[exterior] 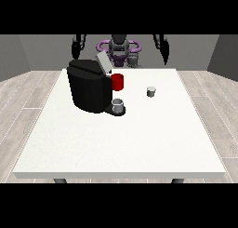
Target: Insert the coffee pod into the coffee machine and close the lid
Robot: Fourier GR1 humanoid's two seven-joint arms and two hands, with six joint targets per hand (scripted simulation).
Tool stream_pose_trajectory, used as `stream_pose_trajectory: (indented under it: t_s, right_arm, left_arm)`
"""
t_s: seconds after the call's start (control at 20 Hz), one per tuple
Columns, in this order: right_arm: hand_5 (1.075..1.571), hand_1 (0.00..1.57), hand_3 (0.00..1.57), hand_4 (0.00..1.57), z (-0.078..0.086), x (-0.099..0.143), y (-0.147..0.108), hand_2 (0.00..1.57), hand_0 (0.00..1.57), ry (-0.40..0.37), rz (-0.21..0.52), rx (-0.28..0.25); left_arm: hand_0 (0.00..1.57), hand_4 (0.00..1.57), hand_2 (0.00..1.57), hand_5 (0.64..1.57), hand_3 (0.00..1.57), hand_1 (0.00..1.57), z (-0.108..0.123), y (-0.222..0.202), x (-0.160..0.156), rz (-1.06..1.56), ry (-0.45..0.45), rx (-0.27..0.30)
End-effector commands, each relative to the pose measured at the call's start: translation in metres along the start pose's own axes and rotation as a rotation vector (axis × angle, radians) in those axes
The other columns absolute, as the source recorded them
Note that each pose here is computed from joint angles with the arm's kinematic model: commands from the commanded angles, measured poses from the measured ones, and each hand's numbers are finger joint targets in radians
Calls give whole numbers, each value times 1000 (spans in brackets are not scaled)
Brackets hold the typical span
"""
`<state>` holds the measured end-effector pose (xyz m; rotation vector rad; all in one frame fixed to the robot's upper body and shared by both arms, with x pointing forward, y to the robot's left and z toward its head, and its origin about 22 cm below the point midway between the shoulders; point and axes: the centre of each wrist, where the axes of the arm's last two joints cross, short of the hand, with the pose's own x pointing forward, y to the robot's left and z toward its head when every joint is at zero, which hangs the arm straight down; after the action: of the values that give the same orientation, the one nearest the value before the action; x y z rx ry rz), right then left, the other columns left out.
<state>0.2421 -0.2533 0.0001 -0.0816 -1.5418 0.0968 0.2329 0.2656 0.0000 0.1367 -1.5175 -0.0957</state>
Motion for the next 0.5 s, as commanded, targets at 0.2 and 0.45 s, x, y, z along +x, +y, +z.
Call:
stream_pose_trajectory:
  t_s: [0.2, 0.45]
  right_arm:
    - [1571, 0, 0, 128, 9, -18, -5, 0, 0, 74, -27, -2]
    - [1571, 0, 0, 94, -8, 0, 8, 0, 0, -113, -94, -217]
  left_arm:
    - [0, 240, 0, 1571, 0, 0, 8, -28, -2, 124, -152, -102]
    - [0, 320, 0, 1571, 0, 0, -11, -13, 9, -51, -208, -107]
